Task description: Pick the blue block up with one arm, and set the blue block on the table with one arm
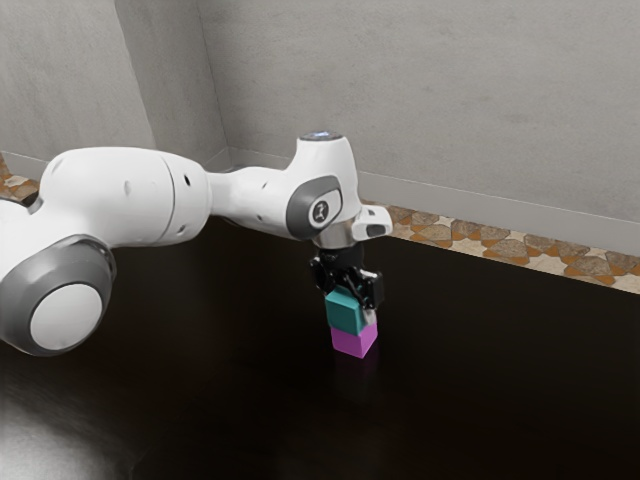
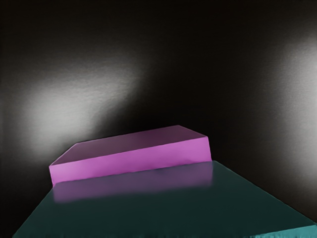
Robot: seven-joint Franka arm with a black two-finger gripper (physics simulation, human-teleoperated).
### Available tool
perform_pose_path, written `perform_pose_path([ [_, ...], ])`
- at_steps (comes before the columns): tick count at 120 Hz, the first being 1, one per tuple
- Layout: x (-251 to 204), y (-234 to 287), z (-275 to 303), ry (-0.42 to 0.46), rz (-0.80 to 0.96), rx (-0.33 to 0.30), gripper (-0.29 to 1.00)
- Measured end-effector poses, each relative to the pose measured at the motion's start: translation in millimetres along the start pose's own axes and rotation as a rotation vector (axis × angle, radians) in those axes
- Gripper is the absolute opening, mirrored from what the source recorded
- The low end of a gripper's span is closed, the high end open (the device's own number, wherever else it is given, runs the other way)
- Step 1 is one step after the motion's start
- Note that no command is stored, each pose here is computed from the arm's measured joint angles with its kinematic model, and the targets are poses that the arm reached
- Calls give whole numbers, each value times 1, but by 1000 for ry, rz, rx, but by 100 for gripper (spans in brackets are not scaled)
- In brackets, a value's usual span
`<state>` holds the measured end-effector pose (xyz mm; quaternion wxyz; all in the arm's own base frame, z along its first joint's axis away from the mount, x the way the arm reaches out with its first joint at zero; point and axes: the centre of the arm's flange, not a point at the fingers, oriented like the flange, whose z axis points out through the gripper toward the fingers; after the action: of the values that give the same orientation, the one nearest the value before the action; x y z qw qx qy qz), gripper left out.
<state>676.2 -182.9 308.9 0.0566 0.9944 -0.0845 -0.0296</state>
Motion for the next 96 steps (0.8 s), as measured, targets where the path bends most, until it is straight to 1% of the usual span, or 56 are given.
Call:
perform_pose_path([
  [3, 0, 0, -4, 5, -1, 1, 49],
  [10, -5, 1, -23, 24, -4, -2, 39],
  [16, -16, 1, -49, 46, -4, -3, 36],
  [26, -28, -3, -86, 73, 2, 19, 36],
  [35, -34, -34, -106, 73, -31, 63, 37],
  [46, -39, -79, -116, 60, -78, 108, 38],
  [58, -40, -127, -101, 21, -124, 133, 38],
  [70, -36, -165, -58, -33, -155, 128, 39],
  [78, -34, -174, -36, -54, -157, 115, 38],
  [88, -33, -177, -26, -59, -148, 100, 38],
  [96, -32, -177, -23, -55, -141, 83, 46],
])
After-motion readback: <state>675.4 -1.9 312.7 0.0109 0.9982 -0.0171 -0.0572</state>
